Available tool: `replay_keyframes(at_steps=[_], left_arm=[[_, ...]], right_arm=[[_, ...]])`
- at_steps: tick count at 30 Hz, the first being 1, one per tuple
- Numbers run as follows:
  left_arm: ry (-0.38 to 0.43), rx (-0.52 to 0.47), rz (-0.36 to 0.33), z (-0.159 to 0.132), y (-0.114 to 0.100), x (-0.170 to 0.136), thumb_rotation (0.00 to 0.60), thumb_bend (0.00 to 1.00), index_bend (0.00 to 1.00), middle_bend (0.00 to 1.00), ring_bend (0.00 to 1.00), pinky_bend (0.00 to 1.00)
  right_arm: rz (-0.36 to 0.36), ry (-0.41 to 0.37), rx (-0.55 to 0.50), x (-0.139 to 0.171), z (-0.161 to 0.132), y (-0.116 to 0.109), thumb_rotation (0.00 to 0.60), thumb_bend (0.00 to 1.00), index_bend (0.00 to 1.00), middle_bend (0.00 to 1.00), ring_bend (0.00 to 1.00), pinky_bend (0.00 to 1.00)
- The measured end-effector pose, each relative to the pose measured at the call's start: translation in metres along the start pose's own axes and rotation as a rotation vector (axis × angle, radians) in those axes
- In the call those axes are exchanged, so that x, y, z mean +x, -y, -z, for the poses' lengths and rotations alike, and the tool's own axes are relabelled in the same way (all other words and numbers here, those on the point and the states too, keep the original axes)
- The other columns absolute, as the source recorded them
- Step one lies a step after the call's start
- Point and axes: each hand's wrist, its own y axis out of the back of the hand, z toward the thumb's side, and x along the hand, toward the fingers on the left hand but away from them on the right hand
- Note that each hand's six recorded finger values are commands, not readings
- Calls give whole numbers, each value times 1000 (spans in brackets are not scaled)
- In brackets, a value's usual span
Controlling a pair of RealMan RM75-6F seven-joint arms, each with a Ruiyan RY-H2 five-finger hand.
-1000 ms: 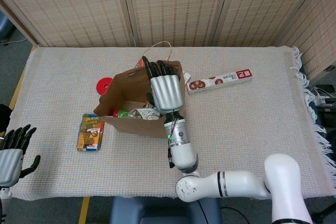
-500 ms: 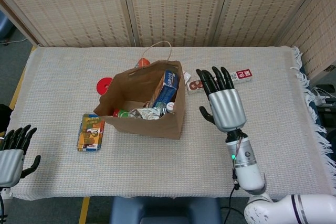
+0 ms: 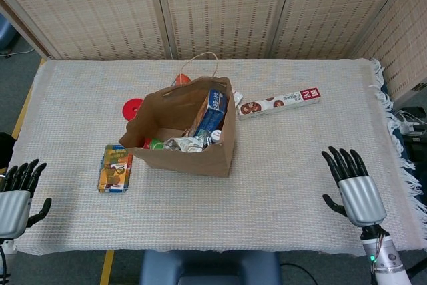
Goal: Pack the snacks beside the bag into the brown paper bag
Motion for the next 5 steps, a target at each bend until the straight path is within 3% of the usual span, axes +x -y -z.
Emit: replay_keyframes(at_steps=[5], left_arm=[[2, 0, 0, 0, 0, 0, 600, 394, 59, 0, 0, 0]], right_arm=[[87, -7, 115, 19, 27, 14, 600, 115, 0, 0, 0, 0]])
